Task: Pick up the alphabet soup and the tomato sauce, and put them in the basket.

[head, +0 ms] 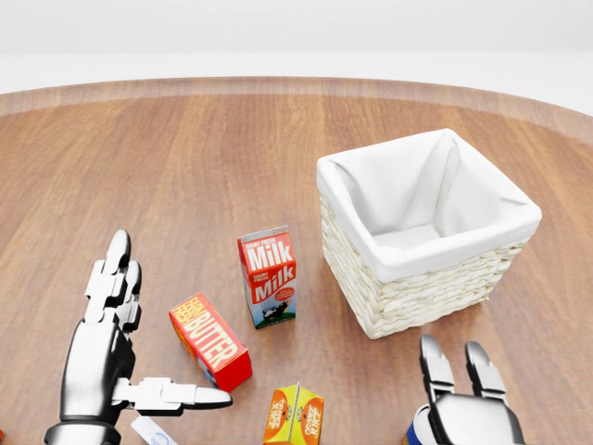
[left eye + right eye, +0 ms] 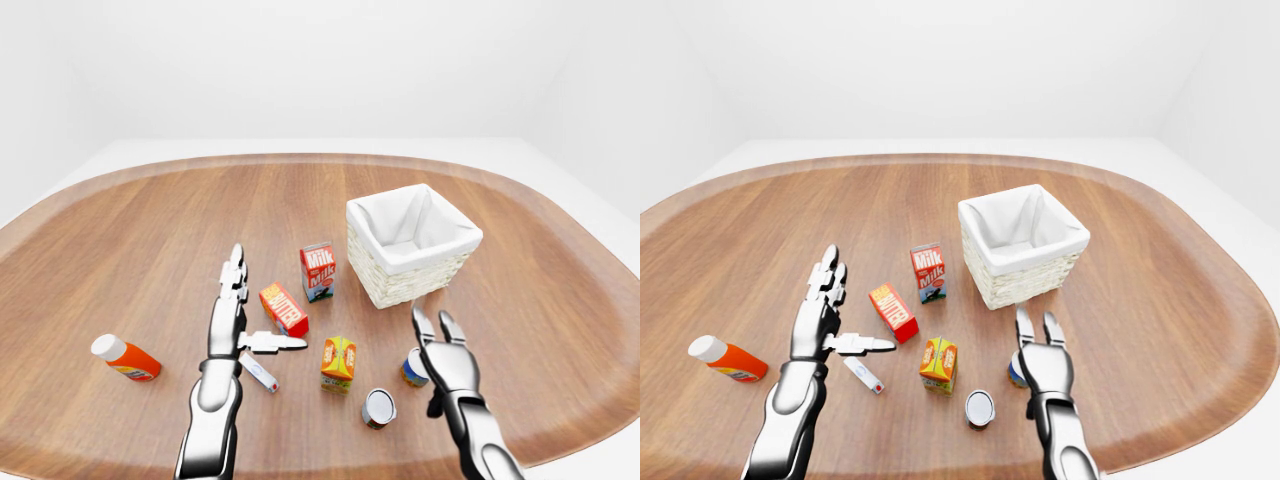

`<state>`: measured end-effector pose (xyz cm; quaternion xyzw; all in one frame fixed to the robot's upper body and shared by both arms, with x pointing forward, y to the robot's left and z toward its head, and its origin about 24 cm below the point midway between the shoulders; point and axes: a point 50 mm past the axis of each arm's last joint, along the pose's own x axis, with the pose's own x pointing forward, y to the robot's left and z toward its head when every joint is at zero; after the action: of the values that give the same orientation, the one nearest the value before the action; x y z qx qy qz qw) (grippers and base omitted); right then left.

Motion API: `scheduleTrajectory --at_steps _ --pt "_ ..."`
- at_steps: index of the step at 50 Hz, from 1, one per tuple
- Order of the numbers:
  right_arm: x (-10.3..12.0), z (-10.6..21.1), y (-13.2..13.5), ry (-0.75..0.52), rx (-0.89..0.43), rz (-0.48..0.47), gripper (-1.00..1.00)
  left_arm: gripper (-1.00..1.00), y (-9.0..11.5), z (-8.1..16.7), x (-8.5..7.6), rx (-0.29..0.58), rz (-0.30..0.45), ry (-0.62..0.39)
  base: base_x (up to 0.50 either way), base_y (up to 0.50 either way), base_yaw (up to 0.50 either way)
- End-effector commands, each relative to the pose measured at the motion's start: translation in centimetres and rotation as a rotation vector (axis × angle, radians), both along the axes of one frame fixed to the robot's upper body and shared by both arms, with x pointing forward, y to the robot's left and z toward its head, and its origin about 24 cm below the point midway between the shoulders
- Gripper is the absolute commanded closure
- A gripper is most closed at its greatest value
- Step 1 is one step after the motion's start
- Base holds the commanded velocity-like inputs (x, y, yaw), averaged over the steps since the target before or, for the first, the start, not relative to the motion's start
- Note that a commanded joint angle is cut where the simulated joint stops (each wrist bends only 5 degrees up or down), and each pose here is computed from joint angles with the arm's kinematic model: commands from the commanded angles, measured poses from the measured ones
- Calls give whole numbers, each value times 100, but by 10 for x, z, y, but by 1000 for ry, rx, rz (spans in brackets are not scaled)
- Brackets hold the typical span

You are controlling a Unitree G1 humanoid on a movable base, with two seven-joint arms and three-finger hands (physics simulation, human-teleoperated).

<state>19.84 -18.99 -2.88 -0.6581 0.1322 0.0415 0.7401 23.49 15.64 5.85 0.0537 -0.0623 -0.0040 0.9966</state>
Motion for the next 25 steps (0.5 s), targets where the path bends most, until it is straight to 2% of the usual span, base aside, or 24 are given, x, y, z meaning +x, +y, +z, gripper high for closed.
scheduleTrajectory --at_steps 1,25 --pt "2 -7 0 12 -1 -1 -100 -100 0 0 1 -3 -1 2 0 0 0" --pt "6 -16 1 28 4 -1 -100 -100 0 0 1 -3 -1 2 0 0 0"
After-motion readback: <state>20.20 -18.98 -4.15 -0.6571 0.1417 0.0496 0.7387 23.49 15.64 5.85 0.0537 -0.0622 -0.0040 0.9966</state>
